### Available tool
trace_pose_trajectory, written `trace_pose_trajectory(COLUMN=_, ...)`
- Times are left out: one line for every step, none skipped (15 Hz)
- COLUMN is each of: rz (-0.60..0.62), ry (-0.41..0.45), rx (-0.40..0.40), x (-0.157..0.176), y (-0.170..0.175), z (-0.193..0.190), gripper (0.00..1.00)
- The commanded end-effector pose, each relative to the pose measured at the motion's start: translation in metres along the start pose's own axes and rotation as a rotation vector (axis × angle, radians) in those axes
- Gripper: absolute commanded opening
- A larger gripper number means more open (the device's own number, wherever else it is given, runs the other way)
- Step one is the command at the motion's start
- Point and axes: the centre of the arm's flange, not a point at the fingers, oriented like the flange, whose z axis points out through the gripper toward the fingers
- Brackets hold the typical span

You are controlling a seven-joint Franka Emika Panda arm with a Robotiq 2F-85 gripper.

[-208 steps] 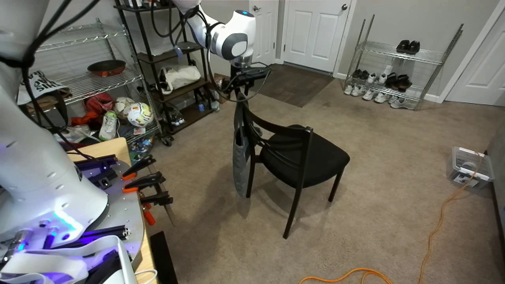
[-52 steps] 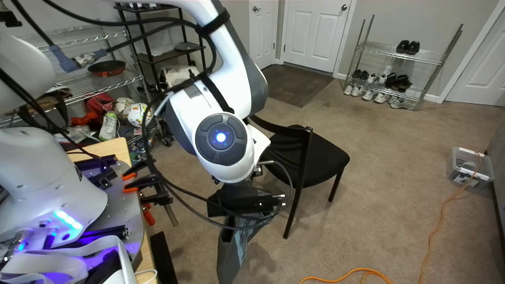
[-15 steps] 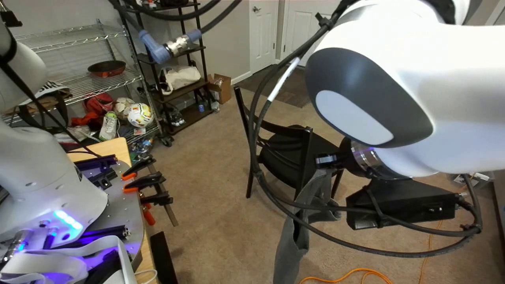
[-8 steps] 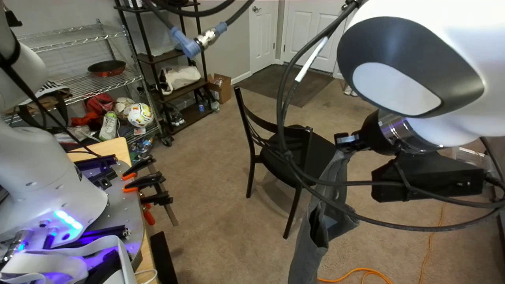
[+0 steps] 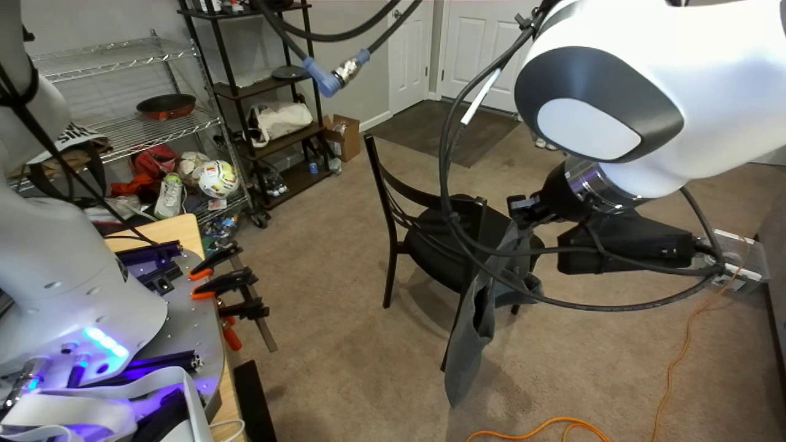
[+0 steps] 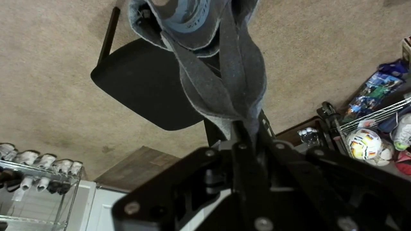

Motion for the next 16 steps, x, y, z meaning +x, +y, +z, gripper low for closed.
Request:
trace_pose_trajectory(rz=0.051, ry=-0.073, rx=-0.001, x=0.001, y=0.016, z=0.016, gripper=0.02)
trace_pose_trajectory(rz=0.062, ry=-0.092, rx=-0.004, x=-0.001, y=0.018, z=0.020, gripper=0.02)
trace_pose_trajectory(rz=0.076, ry=-0.124, rx=-0.017, x=-0.001, y=0.022, z=0.023, gripper=0.02)
trace_pose_trajectory(rz=0.090, ry=-0.146, rx=-0.027, x=-0.002, y=0.025, z=0.025, gripper=0.02)
trace_pose_trajectory(rz=0.105, ry=-0.178, rx=-0.038, x=-0.003, y=0.029, z=0.026, gripper=0.02)
trace_pose_trajectory(rz=0.118, ry=-0.207, rx=-0.051, x=-0.003, y=0.032, z=0.025, gripper=0.02)
trace_pose_trajectory(rz=0.129, ry=-0.236, rx=-0.063, x=-0.003, y=0.035, z=0.025, gripper=0.02)
trace_pose_trajectory(rz=0.137, ry=-0.260, rx=-0.077, x=-0.002, y=0.038, z=0.024, gripper=0.02)
trace_pose_trajectory(rz=0.143, ry=-0.279, rx=-0.088, x=-0.001, y=0.039, z=0.022, gripper=0.02)
trace_pose_trajectory(rz=0.146, ry=-0.300, rx=-0.106, x=0.000, y=0.041, z=0.022, gripper=0.02)
trace_pose_trajectory(rz=0.142, ry=-0.317, rx=-0.122, x=0.002, y=0.043, z=0.022, gripper=0.02)
trace_pose_trajectory(rz=0.131, ry=-0.332, rx=-0.141, x=0.005, y=0.044, z=0.021, gripper=0.02)
trace_pose_trajectory(rz=0.112, ry=-0.336, rx=-0.154, x=0.008, y=0.044, z=0.021, gripper=0.02)
trace_pose_trajectory(rz=0.085, ry=-0.341, rx=-0.162, x=0.012, y=0.043, z=0.021, gripper=0.02)
trace_pose_trajectory(rz=0.061, ry=-0.342, rx=-0.165, x=0.016, y=0.041, z=0.022, gripper=0.02)
trace_pose_trajectory(rz=0.047, ry=-0.339, rx=-0.165, x=0.022, y=0.040, z=0.024, gripper=0.02)
